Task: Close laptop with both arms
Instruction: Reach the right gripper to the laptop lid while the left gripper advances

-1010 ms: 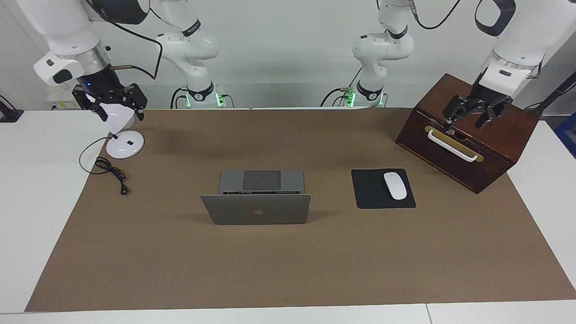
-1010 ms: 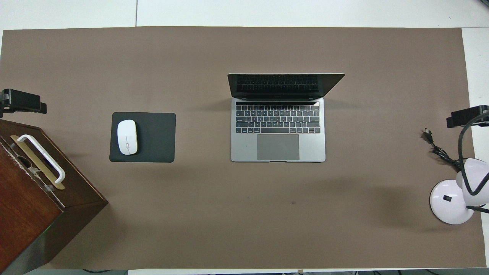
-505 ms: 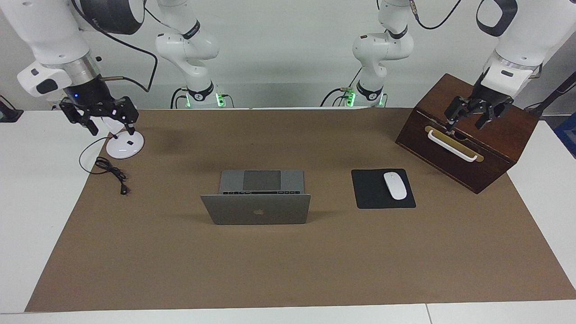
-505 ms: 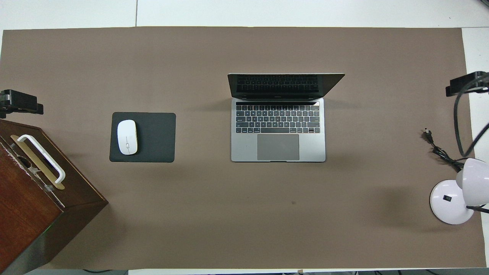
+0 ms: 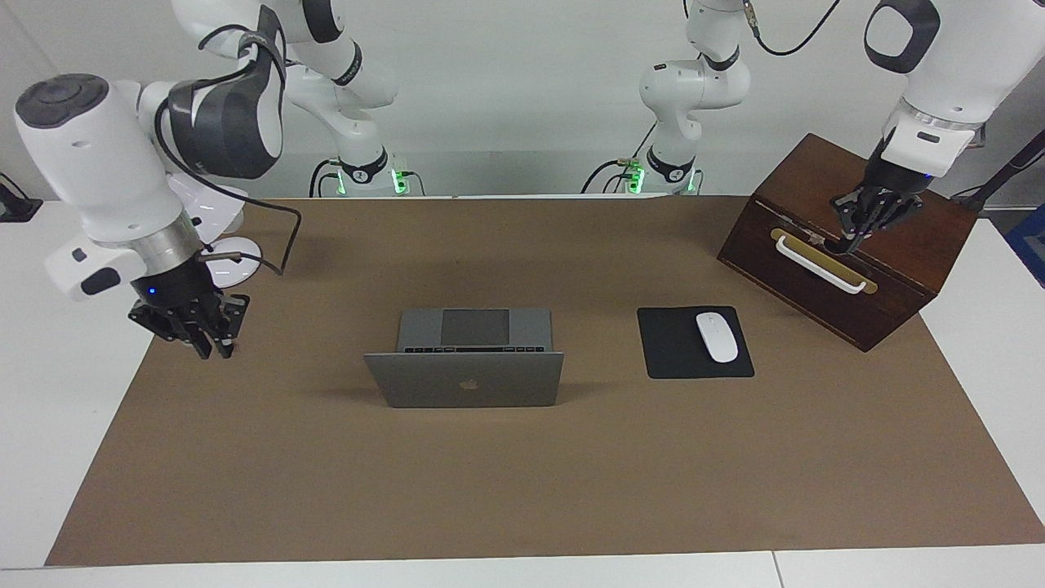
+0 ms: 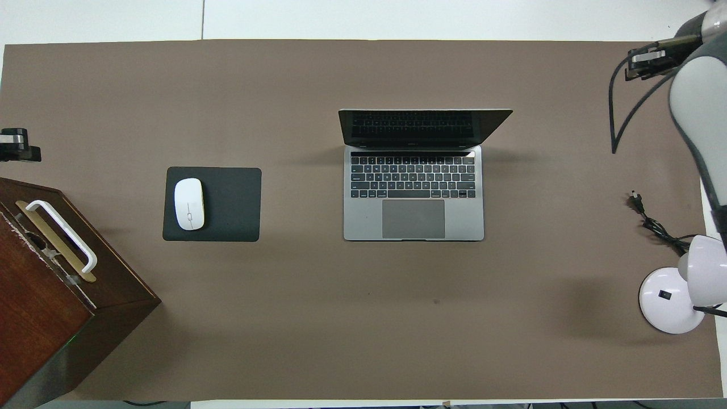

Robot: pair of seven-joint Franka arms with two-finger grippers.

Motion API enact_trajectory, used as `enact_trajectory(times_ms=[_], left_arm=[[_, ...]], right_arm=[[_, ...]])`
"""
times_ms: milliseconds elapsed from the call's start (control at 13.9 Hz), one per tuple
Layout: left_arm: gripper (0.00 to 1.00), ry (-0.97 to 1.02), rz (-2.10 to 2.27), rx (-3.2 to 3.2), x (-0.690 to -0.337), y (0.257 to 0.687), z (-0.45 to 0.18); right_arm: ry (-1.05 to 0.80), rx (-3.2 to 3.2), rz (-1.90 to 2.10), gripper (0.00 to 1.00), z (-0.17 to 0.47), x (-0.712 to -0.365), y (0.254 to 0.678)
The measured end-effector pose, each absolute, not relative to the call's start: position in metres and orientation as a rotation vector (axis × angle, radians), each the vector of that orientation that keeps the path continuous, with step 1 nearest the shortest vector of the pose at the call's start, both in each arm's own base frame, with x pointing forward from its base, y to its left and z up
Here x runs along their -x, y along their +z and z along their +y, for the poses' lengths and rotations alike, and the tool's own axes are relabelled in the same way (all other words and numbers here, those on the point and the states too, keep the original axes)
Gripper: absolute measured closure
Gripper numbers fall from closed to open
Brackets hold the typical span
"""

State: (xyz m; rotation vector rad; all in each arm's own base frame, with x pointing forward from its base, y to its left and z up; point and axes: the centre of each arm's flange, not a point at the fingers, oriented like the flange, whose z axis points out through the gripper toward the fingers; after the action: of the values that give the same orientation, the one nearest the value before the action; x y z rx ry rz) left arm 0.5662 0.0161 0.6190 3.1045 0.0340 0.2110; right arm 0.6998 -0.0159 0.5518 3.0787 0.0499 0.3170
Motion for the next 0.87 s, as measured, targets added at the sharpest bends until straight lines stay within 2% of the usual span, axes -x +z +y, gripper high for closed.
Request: enact_trajectory(times_ms=[72,144,577,866], left_arm=[[0.99,0.208,0.017,-3.105,-0.566,0.616,0.014],[0.99,0.209,-0.008,-3.105,-0.566,0.612,0.011],[0.99,0.340,-0.196,-3.032,-0.558,0.582,-0.059],[0.99,0.505,-0.347,-2.972,-0.526,0.541,-0.119]], right_arm=[[0.340,-3.079,0.045,0.97,-0.005,-0.708,0.545],[0.361,-3.080,0.037,0.99,0.007,-0.715,0.540],[0.446,-3.073,-0.069,0.99,0.118,-0.732,0.509],[0.451,-3.067,-0.095,0.99,0.181,-0.724,0.495]])
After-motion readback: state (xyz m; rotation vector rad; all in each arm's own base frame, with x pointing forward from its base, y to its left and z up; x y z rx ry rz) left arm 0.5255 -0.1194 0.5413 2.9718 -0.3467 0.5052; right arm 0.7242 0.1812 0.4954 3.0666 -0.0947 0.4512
